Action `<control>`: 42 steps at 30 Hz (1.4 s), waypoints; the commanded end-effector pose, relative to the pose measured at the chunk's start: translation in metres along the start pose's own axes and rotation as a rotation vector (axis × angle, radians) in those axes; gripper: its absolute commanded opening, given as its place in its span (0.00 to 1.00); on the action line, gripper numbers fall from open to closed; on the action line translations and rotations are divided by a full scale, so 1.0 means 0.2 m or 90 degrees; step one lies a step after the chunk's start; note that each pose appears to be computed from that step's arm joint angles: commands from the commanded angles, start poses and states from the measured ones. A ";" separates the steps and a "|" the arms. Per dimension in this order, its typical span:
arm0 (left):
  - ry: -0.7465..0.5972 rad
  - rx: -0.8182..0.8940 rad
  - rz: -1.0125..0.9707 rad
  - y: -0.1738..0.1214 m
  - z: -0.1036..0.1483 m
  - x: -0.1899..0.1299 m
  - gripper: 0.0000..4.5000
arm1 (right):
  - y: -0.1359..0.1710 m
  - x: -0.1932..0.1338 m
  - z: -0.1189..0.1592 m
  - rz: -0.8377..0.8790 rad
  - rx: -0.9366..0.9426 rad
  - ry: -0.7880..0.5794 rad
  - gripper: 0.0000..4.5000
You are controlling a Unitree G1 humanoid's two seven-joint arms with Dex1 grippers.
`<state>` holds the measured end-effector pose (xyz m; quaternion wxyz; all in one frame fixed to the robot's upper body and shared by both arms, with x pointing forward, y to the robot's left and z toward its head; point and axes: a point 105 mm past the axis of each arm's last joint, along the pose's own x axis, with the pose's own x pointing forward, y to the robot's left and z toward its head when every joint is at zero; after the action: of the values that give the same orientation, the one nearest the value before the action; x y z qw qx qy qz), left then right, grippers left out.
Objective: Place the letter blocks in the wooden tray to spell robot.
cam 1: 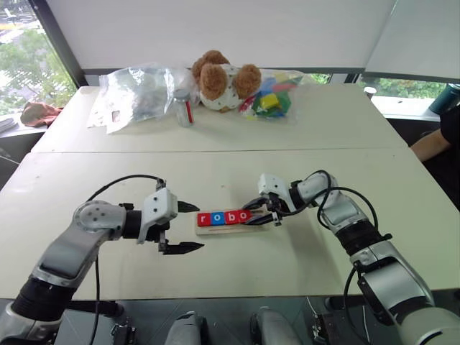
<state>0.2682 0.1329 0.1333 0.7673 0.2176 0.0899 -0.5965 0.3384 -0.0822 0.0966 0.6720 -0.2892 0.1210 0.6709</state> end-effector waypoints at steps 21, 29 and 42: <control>-0.021 0.022 0.002 0.03 0.03 0.02 1.00 | -0.06 -0.07 0.09 -0.057 -0.043 -0.005 0.99; -0.025 0.027 0.008 0.03 0.04 0.02 1.00 | -0.10 -0.06 0.07 -0.086 -0.052 0.003 0.99; -0.044 0.015 -0.011 0.02 0.08 0.03 1.00 | -0.05 -0.22 0.12 -0.151 -0.049 -0.017 0.99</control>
<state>0.2739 0.1269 0.1344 0.7675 0.2083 0.0754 -0.6016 0.3421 -0.1008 0.1192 0.7190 -0.3243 0.0832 0.6090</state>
